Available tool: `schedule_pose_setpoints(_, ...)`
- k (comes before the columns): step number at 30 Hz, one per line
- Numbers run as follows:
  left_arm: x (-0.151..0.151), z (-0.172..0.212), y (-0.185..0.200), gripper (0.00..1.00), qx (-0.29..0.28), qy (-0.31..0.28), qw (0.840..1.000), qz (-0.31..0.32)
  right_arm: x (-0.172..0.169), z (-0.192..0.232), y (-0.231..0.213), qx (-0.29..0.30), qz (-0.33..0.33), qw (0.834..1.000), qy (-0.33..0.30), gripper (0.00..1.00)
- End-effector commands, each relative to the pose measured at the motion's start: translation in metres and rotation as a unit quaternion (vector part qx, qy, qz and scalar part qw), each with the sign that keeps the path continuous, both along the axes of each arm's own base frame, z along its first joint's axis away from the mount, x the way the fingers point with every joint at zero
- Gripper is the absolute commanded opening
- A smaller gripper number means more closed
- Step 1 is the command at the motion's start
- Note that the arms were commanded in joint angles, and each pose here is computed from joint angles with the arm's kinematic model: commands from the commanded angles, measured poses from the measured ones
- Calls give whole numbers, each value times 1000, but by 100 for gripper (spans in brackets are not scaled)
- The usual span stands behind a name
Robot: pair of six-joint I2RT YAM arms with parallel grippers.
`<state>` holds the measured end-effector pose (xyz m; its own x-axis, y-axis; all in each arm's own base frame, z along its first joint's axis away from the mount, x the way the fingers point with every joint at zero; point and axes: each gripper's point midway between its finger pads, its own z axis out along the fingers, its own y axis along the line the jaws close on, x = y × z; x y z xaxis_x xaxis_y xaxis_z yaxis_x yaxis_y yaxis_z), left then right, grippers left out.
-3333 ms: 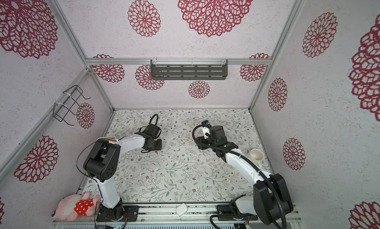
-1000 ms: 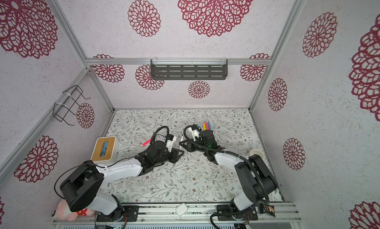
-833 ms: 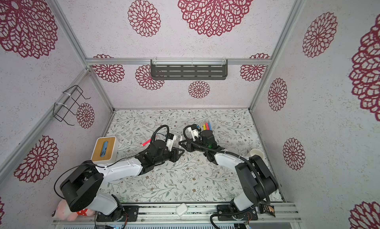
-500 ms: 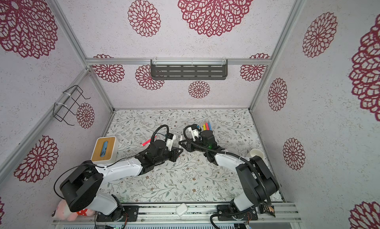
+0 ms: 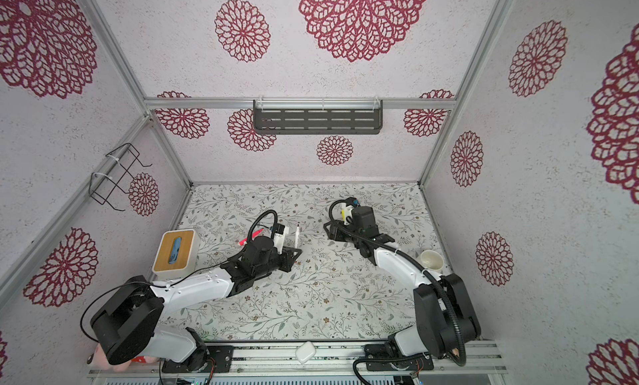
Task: Insert the pens into the pen caps
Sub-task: 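Move the right gripper down to the red cap while the left holds the marker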
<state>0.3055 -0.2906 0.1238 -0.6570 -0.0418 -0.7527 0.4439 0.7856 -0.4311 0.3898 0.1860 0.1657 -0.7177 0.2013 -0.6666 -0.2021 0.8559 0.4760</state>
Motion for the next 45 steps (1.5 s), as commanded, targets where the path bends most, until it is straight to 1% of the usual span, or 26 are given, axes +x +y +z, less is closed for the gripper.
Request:
schedule_pose_setpoints(1,-2,4,6,0,-5,-2,1000,7,4,-38,-54,-115,-68,989,67,62)
schedule_pose_setpoints(6,-6,5,8,0,-5,-1,1000,8,26,-69,-84,-143,-96,979,112,63)
schedule_pose_setpoints(9,-8,4,11,0,-3,0,1000,10,34,-86,-91,-143,-100,975,134,63)
schedule_pose_setpoints(15,-10,4,19,0,2,-4,1000,21,45,-105,-95,-155,-96,972,150,63)
schedule_pose_setpoints(19,-10,3,20,0,7,-6,1000,21,51,-111,-89,-151,-84,973,154,63)
schedule_pose_setpoints(23,-8,4,20,0,11,-10,1000,23,52,-112,-83,-135,-76,975,157,62)
schedule_pose_setpoints(33,-8,2,23,0,19,-13,999,26,44,-120,-67,-104,-58,979,165,61)
schedule_pose_setpoints(45,-9,2,32,0,23,-17,999,39,39,-123,-35,-90,-32,982,165,59)
